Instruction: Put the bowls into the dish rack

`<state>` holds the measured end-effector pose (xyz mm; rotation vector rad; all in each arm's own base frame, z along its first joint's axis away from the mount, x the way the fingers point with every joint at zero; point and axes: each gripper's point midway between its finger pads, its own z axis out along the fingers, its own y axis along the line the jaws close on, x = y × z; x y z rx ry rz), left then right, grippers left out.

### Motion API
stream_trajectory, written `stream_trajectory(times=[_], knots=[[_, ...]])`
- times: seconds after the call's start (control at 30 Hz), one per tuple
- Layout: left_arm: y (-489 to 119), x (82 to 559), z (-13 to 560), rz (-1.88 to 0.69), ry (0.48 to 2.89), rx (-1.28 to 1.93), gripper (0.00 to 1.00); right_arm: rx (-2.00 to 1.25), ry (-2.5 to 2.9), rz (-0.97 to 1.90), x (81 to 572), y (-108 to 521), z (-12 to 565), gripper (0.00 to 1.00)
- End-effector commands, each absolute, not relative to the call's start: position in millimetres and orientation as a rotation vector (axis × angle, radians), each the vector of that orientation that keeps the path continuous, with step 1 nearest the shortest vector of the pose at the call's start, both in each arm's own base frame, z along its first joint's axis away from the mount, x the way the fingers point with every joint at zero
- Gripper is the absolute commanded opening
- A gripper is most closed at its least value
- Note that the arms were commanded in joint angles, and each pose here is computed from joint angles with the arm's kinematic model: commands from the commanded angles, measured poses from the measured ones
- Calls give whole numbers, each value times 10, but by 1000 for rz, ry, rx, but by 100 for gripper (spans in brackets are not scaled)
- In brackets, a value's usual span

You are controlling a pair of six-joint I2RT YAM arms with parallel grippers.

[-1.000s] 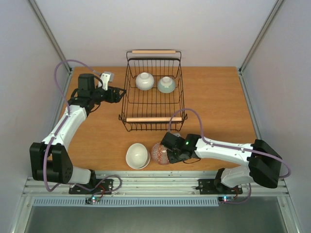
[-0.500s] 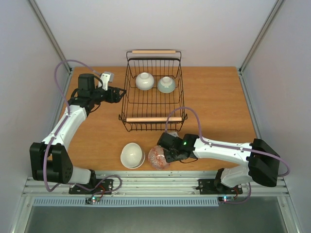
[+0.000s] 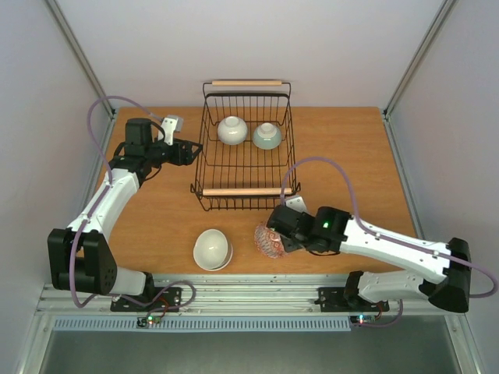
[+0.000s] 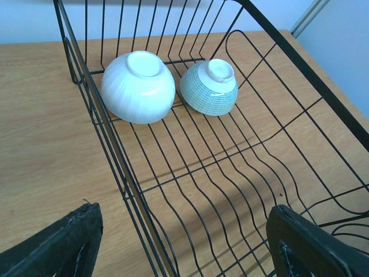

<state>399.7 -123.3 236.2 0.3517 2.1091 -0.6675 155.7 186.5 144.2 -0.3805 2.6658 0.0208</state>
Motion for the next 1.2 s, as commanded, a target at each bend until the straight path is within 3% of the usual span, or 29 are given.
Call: stream_trajectory(times=[0.0, 0.13, 0.33, 0.47, 0.83, 1.1, 1.17], knots=[[-1272, 4005, 2622, -676, 2040, 380, 78, -470, 2521, 108, 1633, 1896, 2029, 1], [-1299, 3969, 2682, -684, 2041, 401, 78, -498, 2341, 212, 1773, 2005, 2669, 1], [-1474, 3816, 2838, -819, 2002, 486, 77, -540, 2135, 31, 2277, 2130, 3179, 1], [-1626, 3633, 2979, -951, 1955, 566, 76, -507, 2121, 42, 2741, 2285, 3234, 1], [-1849, 3504, 2929, -1016, 1931, 681, 74, -593, 2057, -12, 3685, 2977, 3343, 1], [-1928, 3523, 2811, -968, 1956, 700, 74, -624, 2049, 22, 3895, 3280, 3334, 1], [-1924, 3538, 2793, -956, 1960, 696, 69, -624, 2047, 50, 3874, 3298, 3372, 1]])
